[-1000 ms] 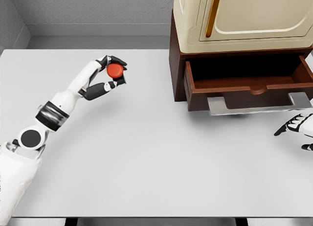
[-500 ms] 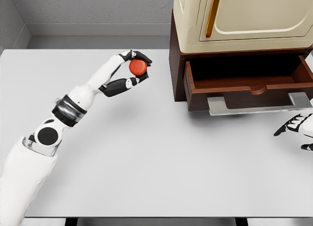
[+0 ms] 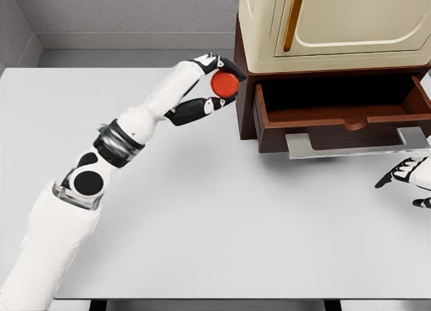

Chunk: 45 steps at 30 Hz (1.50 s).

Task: Put the switch into the drawer with left arm, and close the drawer with right arm

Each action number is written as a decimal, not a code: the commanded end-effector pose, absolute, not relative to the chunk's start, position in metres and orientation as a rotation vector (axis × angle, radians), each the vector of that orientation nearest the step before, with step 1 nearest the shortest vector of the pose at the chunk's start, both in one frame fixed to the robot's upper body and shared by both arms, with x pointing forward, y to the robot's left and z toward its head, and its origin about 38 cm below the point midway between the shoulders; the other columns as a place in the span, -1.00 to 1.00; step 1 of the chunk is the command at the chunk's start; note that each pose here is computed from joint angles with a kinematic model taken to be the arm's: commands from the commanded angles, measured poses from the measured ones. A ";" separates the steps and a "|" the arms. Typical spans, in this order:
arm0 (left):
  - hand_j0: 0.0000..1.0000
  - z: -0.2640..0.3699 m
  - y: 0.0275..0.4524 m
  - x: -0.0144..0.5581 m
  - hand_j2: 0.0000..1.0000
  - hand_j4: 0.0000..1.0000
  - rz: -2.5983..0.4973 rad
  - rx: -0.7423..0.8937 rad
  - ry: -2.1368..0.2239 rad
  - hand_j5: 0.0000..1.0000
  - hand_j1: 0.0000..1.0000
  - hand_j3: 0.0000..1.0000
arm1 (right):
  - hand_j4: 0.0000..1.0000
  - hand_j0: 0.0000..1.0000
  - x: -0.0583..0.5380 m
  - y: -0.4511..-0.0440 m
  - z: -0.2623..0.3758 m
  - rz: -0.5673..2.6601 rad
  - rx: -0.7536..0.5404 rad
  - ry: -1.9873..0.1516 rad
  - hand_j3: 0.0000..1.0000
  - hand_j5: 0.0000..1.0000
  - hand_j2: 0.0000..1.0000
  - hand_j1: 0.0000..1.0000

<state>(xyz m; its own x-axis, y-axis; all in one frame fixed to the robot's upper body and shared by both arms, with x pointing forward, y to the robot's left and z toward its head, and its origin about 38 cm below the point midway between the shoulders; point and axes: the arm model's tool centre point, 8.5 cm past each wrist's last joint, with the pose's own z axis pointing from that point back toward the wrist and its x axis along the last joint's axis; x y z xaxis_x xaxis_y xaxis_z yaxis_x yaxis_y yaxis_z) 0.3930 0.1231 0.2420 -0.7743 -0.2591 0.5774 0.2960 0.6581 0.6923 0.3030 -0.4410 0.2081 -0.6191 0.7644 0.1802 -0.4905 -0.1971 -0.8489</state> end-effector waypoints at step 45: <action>-0.01 0.282 0.015 0.403 -0.01 -0.01 -1.414 0.244 -2.304 -0.01 -0.01 -0.01 | 0.51 0.51 0.303 -0.441 0.209 1.909 -0.357 -1.213 0.51 0.51 0.51 0.51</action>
